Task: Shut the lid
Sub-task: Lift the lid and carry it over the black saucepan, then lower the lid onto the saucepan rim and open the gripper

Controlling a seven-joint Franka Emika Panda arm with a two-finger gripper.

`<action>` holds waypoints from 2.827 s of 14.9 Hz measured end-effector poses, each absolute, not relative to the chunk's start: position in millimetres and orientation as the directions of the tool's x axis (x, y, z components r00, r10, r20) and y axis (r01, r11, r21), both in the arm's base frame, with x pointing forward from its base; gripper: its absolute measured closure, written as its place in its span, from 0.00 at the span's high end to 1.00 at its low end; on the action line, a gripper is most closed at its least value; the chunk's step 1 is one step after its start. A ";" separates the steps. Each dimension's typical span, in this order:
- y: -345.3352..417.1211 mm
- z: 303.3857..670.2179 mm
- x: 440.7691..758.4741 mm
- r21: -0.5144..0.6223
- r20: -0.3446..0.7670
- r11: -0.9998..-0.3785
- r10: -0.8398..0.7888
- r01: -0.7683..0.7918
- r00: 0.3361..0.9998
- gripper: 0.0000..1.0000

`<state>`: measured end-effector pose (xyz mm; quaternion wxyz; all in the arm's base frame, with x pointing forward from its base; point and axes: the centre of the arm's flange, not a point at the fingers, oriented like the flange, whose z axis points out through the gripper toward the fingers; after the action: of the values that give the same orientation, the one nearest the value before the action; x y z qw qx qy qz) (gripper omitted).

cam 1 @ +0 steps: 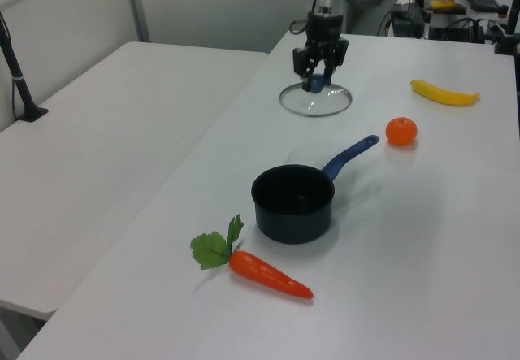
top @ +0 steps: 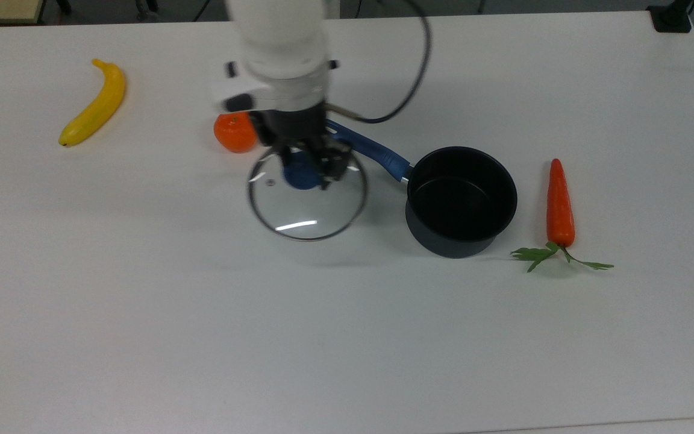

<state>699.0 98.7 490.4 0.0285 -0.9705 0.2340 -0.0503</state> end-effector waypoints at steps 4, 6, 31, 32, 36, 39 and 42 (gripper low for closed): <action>201.9 489.7 677.5 -0.084 0.079 -0.918 -0.393 -0.386 0.916 0.60; 234.0 489.1 667.7 -0.085 0.078 -0.930 -0.364 -0.357 0.928 0.60; 322.7 422.1 659.1 -0.042 0.089 -0.949 -0.316 -0.313 0.945 0.60; 326.8 421.3 657.6 -0.044 0.090 -0.950 -0.312 -0.310 0.946 0.60; 337.3 417.9 653.1 -0.042 0.088 -0.954 -0.300 -0.297 0.950 0.60; 340.2 416.5 651.8 -0.040 0.087 -0.955 -0.296 -0.293 0.951 0.63; 340.2 417.3 652.1 -0.041 0.089 -0.955 -0.296 -0.294 0.951 0.78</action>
<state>652.1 340.2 417.3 0.0138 -0.9876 0.1493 -0.0470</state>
